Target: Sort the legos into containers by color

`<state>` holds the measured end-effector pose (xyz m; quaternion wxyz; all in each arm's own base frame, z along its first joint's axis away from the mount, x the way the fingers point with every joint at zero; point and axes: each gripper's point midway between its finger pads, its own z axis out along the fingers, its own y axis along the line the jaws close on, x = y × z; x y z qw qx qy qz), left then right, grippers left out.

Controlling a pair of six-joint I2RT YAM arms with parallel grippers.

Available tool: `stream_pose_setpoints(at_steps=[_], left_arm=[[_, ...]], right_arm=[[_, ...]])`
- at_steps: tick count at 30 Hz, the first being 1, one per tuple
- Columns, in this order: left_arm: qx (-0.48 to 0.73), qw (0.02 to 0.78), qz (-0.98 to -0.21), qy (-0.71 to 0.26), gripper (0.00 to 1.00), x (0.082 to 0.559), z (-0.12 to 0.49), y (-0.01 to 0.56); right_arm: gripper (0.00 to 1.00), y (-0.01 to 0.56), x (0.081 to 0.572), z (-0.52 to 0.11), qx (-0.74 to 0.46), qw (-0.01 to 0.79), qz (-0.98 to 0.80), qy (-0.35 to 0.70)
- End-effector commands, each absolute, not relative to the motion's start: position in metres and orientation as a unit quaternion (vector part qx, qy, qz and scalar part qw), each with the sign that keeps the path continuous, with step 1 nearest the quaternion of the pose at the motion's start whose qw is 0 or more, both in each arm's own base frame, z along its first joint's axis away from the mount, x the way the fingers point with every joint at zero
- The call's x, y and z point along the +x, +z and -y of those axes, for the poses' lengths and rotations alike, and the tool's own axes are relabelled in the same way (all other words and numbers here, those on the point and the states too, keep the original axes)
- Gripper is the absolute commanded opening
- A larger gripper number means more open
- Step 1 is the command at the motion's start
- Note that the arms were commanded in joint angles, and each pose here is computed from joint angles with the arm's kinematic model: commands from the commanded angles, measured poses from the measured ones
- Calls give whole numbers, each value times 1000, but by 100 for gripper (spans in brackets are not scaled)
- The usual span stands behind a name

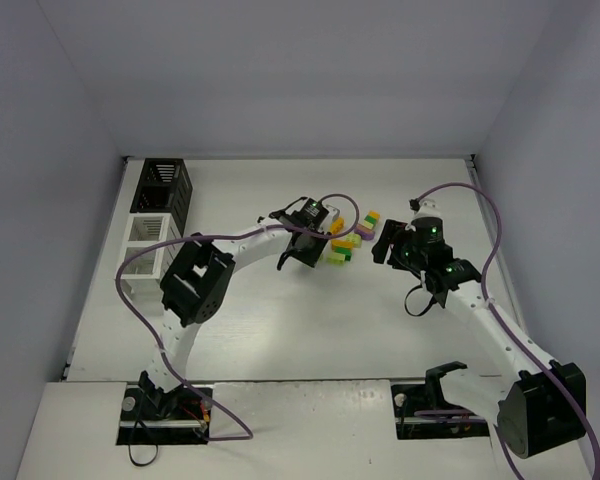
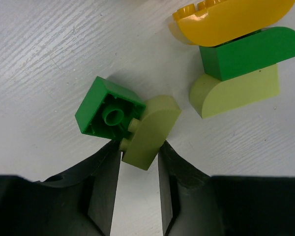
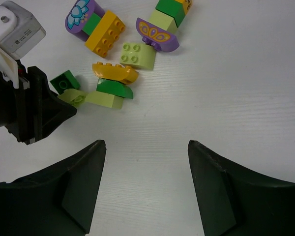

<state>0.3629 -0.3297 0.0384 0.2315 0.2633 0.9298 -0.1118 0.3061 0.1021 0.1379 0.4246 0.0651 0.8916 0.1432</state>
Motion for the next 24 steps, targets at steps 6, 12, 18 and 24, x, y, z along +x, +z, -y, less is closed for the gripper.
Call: stream_pose_setpoints(at_steps=[6, 12, 18, 24], left_arm=[[258, 286, -912, -139, 11, 372, 339, 91], [220, 318, -914, -124, 7, 359, 312, 134], [185, 375, -902, -107, 7, 344, 268, 201], [101, 422, -898, -76, 7, 364, 192, 258]], right_arm=[[64, 149, 311, -106, 58, 449, -878, 153], [64, 151, 311, -107, 57, 450, -877, 157], [64, 155, 310, -109, 53, 454, -874, 163], [64, 154, 309, -110, 49, 452, -875, 166]])
